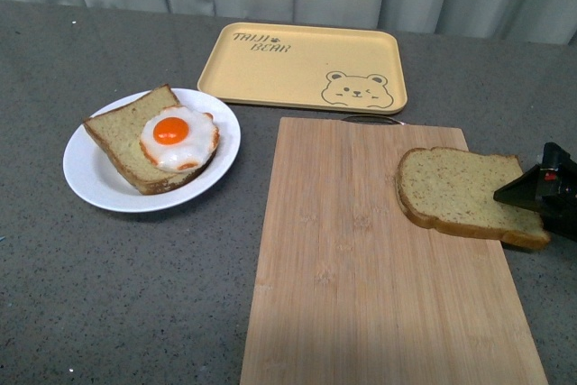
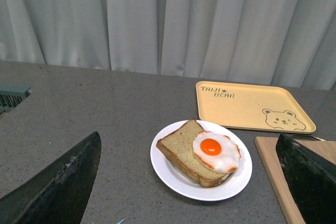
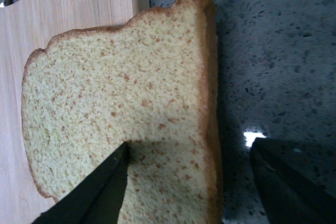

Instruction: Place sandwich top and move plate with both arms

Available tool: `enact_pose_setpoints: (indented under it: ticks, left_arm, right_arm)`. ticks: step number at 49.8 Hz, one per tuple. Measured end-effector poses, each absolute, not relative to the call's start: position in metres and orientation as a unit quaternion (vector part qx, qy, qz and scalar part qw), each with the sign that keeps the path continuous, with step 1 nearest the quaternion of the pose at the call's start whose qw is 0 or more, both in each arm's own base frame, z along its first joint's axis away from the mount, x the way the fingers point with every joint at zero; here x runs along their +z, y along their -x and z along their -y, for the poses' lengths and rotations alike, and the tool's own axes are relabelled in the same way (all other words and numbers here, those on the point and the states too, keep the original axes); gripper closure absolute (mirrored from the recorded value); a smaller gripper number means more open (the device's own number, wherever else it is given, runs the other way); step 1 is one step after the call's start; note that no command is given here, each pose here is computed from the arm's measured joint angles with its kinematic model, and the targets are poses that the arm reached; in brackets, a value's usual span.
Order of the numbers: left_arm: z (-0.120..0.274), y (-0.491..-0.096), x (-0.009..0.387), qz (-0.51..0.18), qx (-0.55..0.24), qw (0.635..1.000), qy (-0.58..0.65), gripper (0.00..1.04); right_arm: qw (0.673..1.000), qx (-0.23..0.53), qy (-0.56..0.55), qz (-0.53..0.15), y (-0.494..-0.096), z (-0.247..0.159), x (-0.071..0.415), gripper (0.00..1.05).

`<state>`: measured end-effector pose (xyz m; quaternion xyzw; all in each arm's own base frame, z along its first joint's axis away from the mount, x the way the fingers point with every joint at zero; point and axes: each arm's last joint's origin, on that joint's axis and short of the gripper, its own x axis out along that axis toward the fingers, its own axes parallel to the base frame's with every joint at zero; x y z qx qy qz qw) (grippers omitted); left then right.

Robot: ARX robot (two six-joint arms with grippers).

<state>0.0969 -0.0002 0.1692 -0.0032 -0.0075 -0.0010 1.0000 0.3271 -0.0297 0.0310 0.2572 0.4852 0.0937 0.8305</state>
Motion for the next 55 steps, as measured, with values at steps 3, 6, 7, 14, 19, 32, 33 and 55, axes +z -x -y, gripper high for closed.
enact_pose_setpoints:
  ticks: [3, 6, 7, 14, 19, 32, 33, 55]
  left_arm:
    - [0.0, -0.097, 0.169, 0.008, -0.001, 1.0, 0.003, 0.07]
    - [0.0, -0.097, 0.169, 0.008, -0.001, 1.0, 0.003, 0.07]
    - [0.0, -0.097, 0.169, 0.008, -0.001, 1.0, 0.003, 0.07]
    - [0.0, -0.097, 0.169, 0.008, -0.001, 1.0, 0.003, 0.07]
    - [0.0, -0.097, 0.169, 0.008, -0.001, 1.0, 0.003, 0.07]
    - [0.0, -0.097, 0.169, 0.008, -0.001, 1.0, 0.003, 0.07]
    - [0.0, -0.097, 0.169, 0.008, -0.001, 1.0, 0.003, 0.07]
    - [0.0, -0.097, 0.169, 0.008, -0.001, 1.0, 0.003, 0.07]
  right_arm:
    - [0.828, 0.093, -0.26, -0.489, -0.329, 0.027, 0.029, 0.49]
    - [0.826, 0.093, -0.262, -0.49, -0.33, 0.026, 0.03, 0.56]
    - [0.826, 0.093, -0.261, -0.491, -0.33, 0.026, 0.03, 0.6]
    - [0.823, 0.083, -0.261, -0.498, -0.33, 0.025, 0.034, 0.79]
    - [0.822, 0.086, -0.266, -0.496, -0.326, 0.024, 0.048, 0.91]
    - [0.84, 0.175, -0.336, -0.388, -0.317, 0.012, 0.131, 1.02]
    - [0.839, 0.186, -0.343, -0.379, -0.318, 0.009, 0.136, 1.02]
    - [0.796, 0.231, -0.418, -0.372, -0.356, -0.119, 0.12, 1.02]
